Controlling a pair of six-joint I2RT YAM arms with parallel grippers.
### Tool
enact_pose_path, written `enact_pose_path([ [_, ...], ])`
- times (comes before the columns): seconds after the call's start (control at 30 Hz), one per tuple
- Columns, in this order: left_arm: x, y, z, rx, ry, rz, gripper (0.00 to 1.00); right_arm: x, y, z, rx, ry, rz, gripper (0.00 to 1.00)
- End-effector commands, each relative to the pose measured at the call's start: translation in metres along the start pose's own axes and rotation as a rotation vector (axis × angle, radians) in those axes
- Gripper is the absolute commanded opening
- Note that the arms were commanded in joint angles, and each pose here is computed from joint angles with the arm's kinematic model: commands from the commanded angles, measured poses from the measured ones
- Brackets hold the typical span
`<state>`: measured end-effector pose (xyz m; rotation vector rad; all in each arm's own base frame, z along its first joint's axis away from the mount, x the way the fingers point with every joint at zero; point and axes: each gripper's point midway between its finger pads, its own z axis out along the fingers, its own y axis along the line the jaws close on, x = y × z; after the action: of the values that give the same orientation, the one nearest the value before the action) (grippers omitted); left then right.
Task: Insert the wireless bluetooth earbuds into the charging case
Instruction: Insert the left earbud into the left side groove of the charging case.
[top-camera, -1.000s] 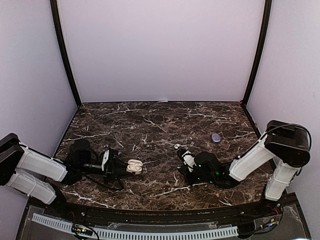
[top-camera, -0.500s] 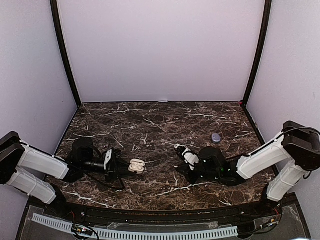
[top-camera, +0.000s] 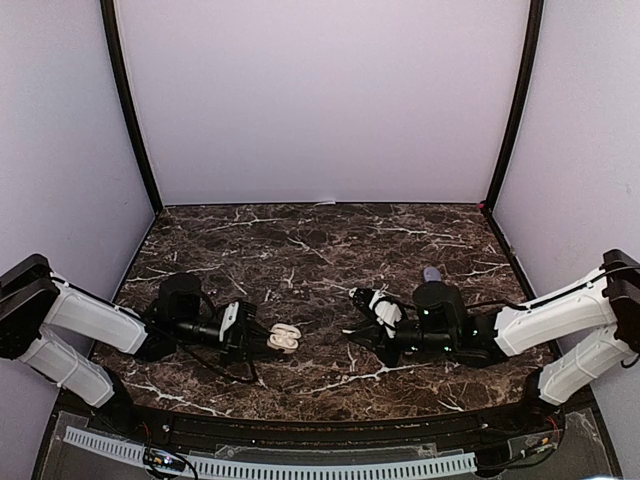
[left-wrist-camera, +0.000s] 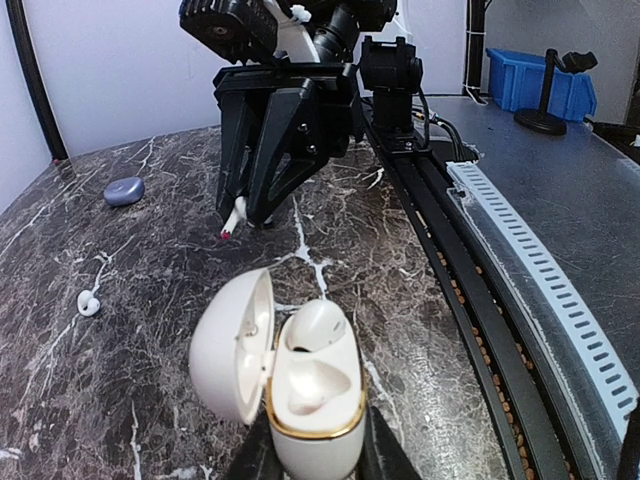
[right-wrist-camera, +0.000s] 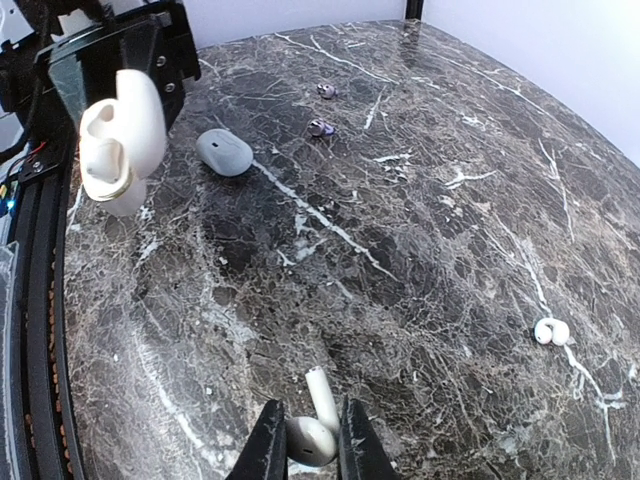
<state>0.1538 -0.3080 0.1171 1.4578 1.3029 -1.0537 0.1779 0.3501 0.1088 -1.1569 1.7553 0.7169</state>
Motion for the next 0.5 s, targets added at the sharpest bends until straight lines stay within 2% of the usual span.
enact_pose_path([
  [0.0,-0.003,0.001,0.005,0.015,0.012,0.015,0.1,-0.02,0.016,-0.004,-0.066,-0.026,-0.064,0.0],
  [0.3,0.003,-0.003,0.016,0.047,0.069,0.078,0.1,-0.062,0.037,-0.008,-0.193,-0.036,-0.035,0.0],
  [0.47,0.005,0.004,0.021,0.033,0.092,0.072,0.1,-0.073,0.049,-0.017,-0.214,-0.05,-0.096,0.0],
])
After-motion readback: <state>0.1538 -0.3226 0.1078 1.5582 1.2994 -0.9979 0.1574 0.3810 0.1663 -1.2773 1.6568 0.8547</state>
